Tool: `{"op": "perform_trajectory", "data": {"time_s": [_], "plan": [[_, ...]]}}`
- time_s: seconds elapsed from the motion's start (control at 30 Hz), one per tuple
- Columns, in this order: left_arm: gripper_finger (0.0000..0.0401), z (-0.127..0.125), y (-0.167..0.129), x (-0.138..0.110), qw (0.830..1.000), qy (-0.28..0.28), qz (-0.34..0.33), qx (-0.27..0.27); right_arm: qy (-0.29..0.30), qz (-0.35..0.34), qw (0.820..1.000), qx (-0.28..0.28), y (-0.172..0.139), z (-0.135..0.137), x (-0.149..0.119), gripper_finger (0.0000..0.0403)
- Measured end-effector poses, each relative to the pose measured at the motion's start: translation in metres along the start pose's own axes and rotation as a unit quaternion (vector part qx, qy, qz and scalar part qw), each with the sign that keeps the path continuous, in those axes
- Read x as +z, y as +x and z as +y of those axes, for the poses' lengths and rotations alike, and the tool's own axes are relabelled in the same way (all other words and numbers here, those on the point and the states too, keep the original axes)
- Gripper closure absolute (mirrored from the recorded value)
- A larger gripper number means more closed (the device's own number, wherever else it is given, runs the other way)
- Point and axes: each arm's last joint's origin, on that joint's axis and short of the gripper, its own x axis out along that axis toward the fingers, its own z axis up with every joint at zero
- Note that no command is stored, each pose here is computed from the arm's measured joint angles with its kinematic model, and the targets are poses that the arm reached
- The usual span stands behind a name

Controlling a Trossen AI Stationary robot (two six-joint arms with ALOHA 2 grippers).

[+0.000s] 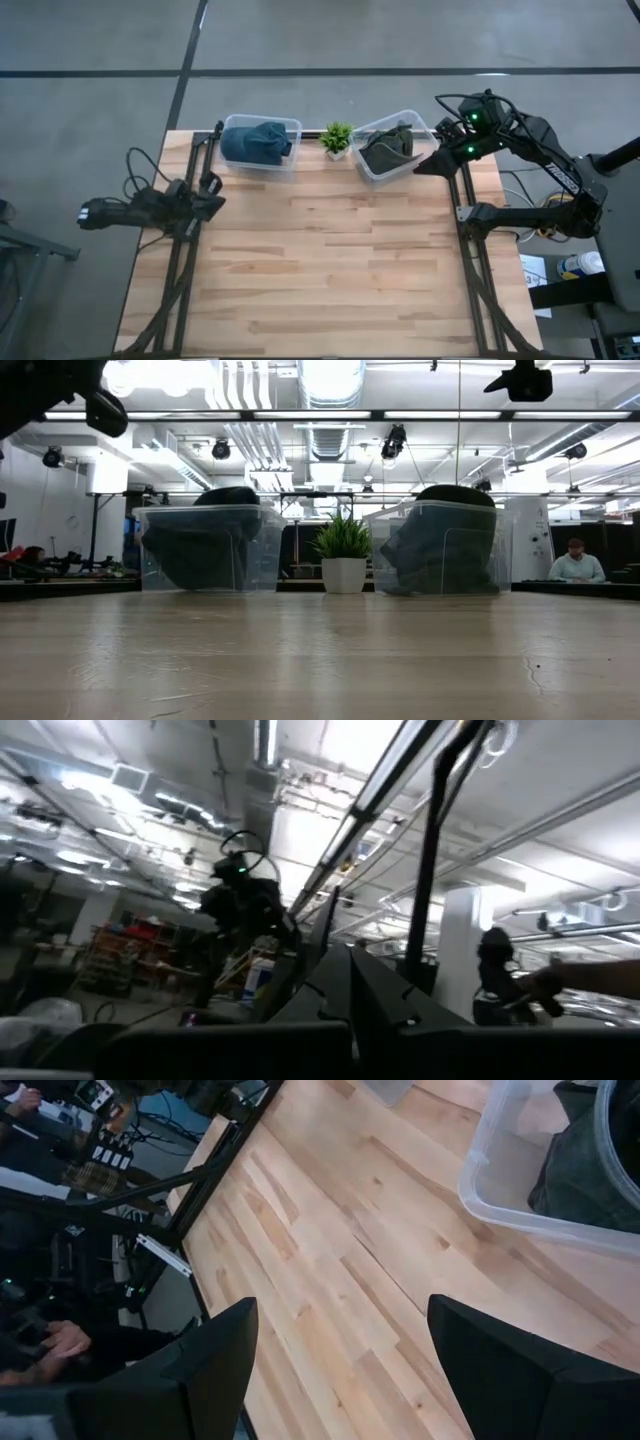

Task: Pick & Place hat
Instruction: Return to Home Position

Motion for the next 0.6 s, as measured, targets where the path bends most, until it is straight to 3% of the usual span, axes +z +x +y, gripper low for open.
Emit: {"op": "perform_trajectory", "data": {"time_s": [0.1,0.27,0.43,0.6], "plan": [[0.0401,0.000,0.000,-0.002,1.000,-0.001,0.011,-0.002,0.000,0.001,1.000,-0.001,0.001,0.000,0.001,0.0117],[0.0401,0.005,-0.002,-0.020,0.994,0.001,0.103,0.028,-0.001,0.001,1.000,-0.001,0.001,0.000,0.001,0.0117],[0.0401,0.015,-0.013,-0.047,0.964,-0.014,0.240,0.111,-0.002,-0.003,1.000,-0.013,0.002,-0.001,0.002,0.0117],[0.0401,0.017,-0.015,-0.050,0.958,-0.021,0.253,0.133,-0.025,-0.004,0.999,-0.029,0.006,-0.003,0.005,0.0117]]}}
